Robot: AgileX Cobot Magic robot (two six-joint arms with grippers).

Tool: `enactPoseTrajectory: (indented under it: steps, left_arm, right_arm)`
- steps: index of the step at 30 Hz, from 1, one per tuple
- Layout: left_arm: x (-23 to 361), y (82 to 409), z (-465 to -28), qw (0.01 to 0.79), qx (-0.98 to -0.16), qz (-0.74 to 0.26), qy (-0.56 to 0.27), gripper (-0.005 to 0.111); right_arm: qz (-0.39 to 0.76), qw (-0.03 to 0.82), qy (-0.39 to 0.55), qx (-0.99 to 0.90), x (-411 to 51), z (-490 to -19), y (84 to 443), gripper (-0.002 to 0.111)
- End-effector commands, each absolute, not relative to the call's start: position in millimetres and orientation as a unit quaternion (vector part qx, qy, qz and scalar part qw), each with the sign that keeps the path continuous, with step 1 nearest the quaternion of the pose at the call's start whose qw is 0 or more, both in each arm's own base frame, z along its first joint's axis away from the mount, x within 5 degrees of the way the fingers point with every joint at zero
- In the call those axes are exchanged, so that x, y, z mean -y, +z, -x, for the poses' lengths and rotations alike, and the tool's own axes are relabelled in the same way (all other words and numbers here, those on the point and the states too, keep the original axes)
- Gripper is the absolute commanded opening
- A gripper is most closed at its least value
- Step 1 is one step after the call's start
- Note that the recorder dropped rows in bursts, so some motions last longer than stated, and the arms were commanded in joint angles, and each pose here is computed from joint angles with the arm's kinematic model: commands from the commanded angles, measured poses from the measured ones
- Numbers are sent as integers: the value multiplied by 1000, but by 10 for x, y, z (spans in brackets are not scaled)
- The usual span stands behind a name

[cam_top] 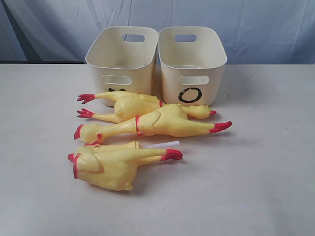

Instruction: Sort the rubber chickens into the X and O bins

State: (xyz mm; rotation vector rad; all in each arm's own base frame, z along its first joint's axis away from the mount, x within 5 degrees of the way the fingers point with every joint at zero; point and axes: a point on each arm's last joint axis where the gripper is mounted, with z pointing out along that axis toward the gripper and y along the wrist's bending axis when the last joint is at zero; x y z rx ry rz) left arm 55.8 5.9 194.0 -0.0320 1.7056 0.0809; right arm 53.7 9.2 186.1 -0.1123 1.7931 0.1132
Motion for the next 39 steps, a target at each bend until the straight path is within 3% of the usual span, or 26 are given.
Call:
enactPoseTrajectory:
  steps: [1,8,15,19,26,39]
  left_arm:
    - [-12,2055,-565,706,-702,73,-59,0]
    - [-10,2159,-559,745,-661,70,-65,0]
    - [-7,2417,-489,833,-544,61,-80,0]
    - [0,2487,-455,843,-501,103,-166,0]
    - [127,2496,-458,826,-532,38,-184,0]
    - [227,3156,-796,777,-613,-57,-131,0]
  right_arm:
    - [50,625,50,-777,-93,-536,1859,-1]
    - [50,625,50,-777,-93,-536,1859,-1]
    - [50,625,50,-777,-93,-536,1859,-1]
    - [50,625,50,-777,-93,-536,1859,-1]
    - [50,625,50,-777,-93,-536,1859,-1]
    - [50,625,50,-777,-93,-536,1859,-1]
